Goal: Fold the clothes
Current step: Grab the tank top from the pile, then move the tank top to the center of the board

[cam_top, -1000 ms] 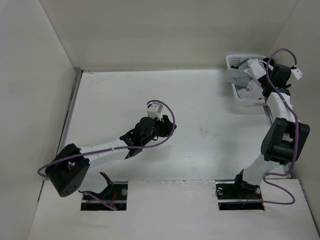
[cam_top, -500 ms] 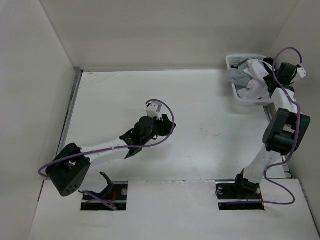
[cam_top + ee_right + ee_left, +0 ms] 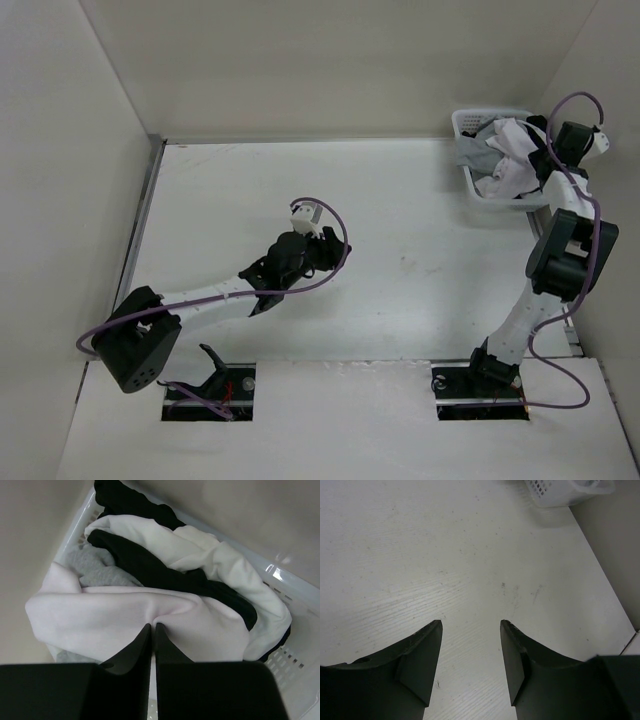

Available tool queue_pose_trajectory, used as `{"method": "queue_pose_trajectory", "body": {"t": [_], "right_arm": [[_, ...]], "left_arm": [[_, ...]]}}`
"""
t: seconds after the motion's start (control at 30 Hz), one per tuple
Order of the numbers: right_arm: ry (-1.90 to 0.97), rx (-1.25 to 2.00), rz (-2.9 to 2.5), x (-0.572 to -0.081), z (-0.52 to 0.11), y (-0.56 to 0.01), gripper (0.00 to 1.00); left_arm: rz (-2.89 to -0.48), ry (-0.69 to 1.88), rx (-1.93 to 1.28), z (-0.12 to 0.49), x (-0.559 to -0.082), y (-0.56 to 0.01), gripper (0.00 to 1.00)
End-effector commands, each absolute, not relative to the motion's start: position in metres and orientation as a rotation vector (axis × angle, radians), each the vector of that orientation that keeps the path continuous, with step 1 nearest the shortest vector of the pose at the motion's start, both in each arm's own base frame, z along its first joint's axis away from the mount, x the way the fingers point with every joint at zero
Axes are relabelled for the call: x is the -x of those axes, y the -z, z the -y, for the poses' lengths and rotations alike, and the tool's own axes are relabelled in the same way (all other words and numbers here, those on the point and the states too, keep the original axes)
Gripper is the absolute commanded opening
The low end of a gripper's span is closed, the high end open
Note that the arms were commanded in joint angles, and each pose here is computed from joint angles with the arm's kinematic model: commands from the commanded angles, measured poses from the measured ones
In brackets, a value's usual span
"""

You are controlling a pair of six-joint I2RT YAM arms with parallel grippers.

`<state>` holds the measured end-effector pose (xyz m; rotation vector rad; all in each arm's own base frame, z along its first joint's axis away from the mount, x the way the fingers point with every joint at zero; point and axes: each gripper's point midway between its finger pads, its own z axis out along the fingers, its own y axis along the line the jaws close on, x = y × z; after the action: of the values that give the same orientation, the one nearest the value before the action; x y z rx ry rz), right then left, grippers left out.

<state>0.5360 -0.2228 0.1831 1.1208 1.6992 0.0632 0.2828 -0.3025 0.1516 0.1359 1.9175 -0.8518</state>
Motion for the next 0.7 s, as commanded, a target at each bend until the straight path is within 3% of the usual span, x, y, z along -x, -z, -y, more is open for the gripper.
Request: {"method": "queue_pose_trajectory", "body": {"t": [0.0,0.17,0.4,0.53,0.67], "right_arm": [[-0.124,-1.078,-1.581,-0.54,0.222,-0.23,0.03],[-0.208,-0.921,-1.375,-0.509,0.188,-0.334,0.02],[-0.439,-0.596,-1.221,-0.429,0.049,-0.473,0.03],[-0.639,-0.428,-1.269,-0.379,-0.046,-0.49,0.04],[-0.813,-0.315,-1.367,-0.333,-0.12,-0.457,0.07]], "left_arm": [[-1.865,0.875,-0.136,0.303,-0.287,-0.163,0.48],[-1.843,0.879,-0.125,0.301,-0.288,-0.174,0.48],[-1.776,0.868,-0.05,0.28,-0.29,-0.209,0.47],[-1.723,0.815,0.037,0.248,-0.295,-0.234,0.47],[-1.687,0.762,0.18,0.206,-0.297,-0.245,0.47]]}}
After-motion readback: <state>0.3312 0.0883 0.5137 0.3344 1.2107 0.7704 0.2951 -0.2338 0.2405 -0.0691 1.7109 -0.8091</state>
